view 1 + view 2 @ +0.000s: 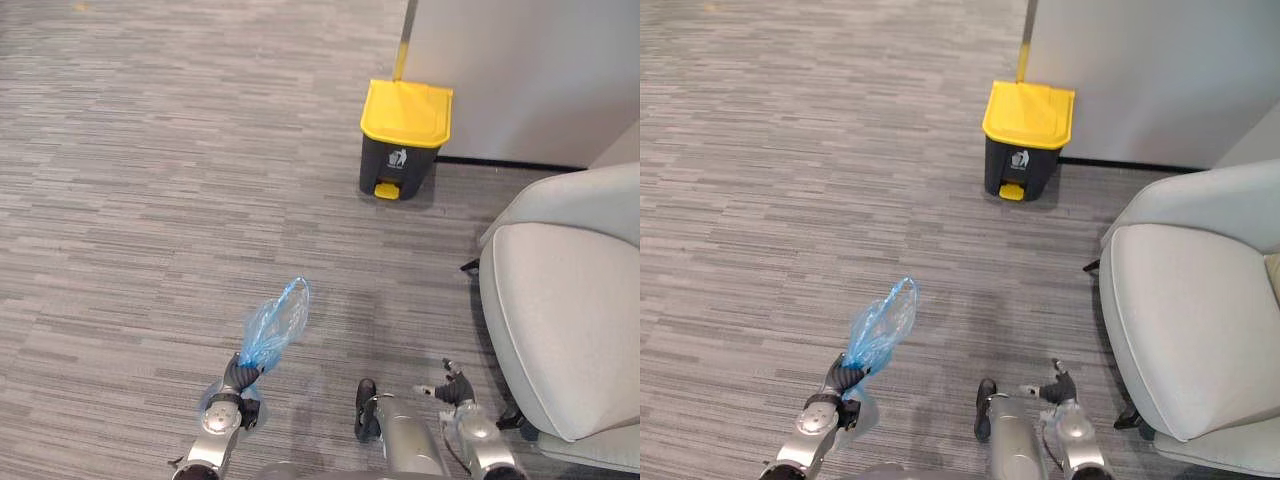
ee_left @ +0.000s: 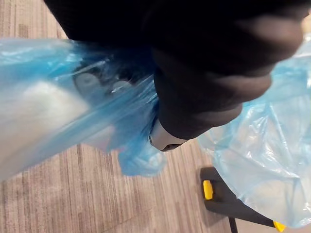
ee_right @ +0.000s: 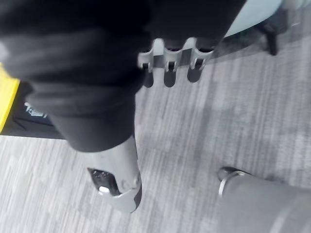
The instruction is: Gather rubbish on tea table into small bin, then transfer packed bag to large trash can.
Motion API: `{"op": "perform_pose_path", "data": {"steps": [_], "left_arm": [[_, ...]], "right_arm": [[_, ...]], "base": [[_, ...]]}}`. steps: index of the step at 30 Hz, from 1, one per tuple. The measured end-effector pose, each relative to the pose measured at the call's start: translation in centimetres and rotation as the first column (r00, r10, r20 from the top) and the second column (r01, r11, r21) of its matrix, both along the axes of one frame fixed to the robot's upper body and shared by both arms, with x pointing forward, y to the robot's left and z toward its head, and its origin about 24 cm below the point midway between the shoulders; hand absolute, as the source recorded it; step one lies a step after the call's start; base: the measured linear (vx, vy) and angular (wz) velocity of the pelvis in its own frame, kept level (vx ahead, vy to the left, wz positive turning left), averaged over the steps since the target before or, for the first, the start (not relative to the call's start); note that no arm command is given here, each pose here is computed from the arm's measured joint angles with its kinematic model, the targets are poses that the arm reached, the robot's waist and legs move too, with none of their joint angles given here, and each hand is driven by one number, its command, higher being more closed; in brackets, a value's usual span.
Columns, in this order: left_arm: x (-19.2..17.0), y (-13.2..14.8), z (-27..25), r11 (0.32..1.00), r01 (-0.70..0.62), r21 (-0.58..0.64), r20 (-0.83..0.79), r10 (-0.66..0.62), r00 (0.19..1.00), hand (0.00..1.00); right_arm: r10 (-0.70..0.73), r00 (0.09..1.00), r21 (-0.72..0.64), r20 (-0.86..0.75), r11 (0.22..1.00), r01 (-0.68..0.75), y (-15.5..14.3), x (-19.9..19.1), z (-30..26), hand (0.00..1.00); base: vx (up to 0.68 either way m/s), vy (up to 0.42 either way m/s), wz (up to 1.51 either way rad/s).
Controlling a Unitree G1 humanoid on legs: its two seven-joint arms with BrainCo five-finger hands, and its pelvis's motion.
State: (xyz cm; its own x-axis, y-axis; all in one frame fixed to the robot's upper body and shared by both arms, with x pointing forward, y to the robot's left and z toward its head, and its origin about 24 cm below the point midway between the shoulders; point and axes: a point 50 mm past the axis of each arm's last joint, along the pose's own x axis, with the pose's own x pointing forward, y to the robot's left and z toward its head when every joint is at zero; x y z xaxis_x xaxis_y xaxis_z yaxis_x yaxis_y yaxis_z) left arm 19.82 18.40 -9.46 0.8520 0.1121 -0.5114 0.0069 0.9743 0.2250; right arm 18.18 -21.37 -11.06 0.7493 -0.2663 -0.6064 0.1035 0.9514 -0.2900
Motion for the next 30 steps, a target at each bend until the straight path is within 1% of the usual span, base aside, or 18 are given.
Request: {"op": "perform_pose_path", "data": {"steps": [4, 9, 11, 12, 14, 17, 21, 24, 27, 29, 30], "left_arm": [[-0.6, -1.6, 0.0, 0.998, -0.004, -0.056, 0.01, 0.005, 1.0, 1.0], [-0.6, -1.5, 0.0, 0.998, -0.003, -0.063, 0.009, 0.003, 1.0, 1.0], [-0.6, -1.8, -0.1, 0.997, -0.004, -0.072, 0.009, 0.004, 1.0, 1.0], [-0.7, -1.8, -0.2, 0.997, -0.006, -0.071, 0.001, 0.006, 1.0, 1.0], [-1.3, -1.2, -0.5, 0.998, -0.013, -0.057, -0.02, 0.012, 1.0, 1.0], [-1.5, -1.6, -0.7, 0.998, 0.002, -0.059, -0.031, -0.004, 1.0, 1.0], [-1.7, -0.6, -0.6, 1.0, -0.004, -0.017, -0.034, 0.004, 0.999, 1.0], [-1.6, 0.3, -0.5, 1.0, -0.021, 0.005, -0.032, 0.021, 0.999, 1.0], [-1.6, 0.5, -0.5, 0.999, -0.032, 0.005, -0.036, 0.032, 0.999, 1.0], [-1.6, 0.9, -0.5, 0.999, -0.03, 0.016, -0.036, 0.031, 0.999, 1.0], [-1.5, 0.9, -0.8, 0.999, -0.042, 0.014, -0.056, 0.043, 0.997, 1.0]], "right_arm": [[-0.009, 0.999, 0.024, 0.041, 1.0, 0.008, 0.7, 0.1, 0.4, 0.0], [-0.034, 0.999, 0.06, 0.036, 0.998, 0.032, 1.5, 0.2, 0.2, 0.0], [-0.036, 0.999, 0.042, 0.007, 0.998, 0.036, 0.8, -0.2, -0.2, 0.0], [-0.036, 0.999, 0.04, -0.005, 0.999, 0.037, 0.8, -0.4, -0.4, 0.0], [-0.032, 0.999, 0.061, -0.027, 0.998, 0.034, 1.6, -1.0, -0.8, 0.0], [-0.025, 0.999, 0.065, -0.034, 0.998, 0.028, 1.8, -1.1, -1.0, 0.0], [-0.009, 0.998, 0.09, -0.057, 0.996, 0.014, 2.9, -1.9, -1.5, 0.0], [-0.003, 1.0, 0.079, -0.017, 0.997, 0.005, 2.8, -1.0, -0.8, 0.0], [0.019, 1.0, 0.055, 0.012, 0.998, -0.019, 2.5, 0.2, -0.2, 0.0], [0.025, 1.0, 0.047, 0.009, 0.999, -0.025, 2.5, 0.1, -0.2, 0.0], [0.046, 0.999, 0.012, -0.011, 0.999, -0.046, 1.7, 0.1, -0.3, 0.0]], "base": [[0.3, -0.044, -0.21], [0.25, 0.123, -0.38], [0.25, 0.218, -0.54], [0.29, 0.315, -0.78], [0.37, 0.332, -0.56], [0.39, 0.279, -0.54], [0.37, 0.115, -0.15], [0.43, -0.066, 0.01], [0.42, -0.142, -0.05], [0.54, -0.212, 0.1], [0.49, -0.184, -0.14]]}}
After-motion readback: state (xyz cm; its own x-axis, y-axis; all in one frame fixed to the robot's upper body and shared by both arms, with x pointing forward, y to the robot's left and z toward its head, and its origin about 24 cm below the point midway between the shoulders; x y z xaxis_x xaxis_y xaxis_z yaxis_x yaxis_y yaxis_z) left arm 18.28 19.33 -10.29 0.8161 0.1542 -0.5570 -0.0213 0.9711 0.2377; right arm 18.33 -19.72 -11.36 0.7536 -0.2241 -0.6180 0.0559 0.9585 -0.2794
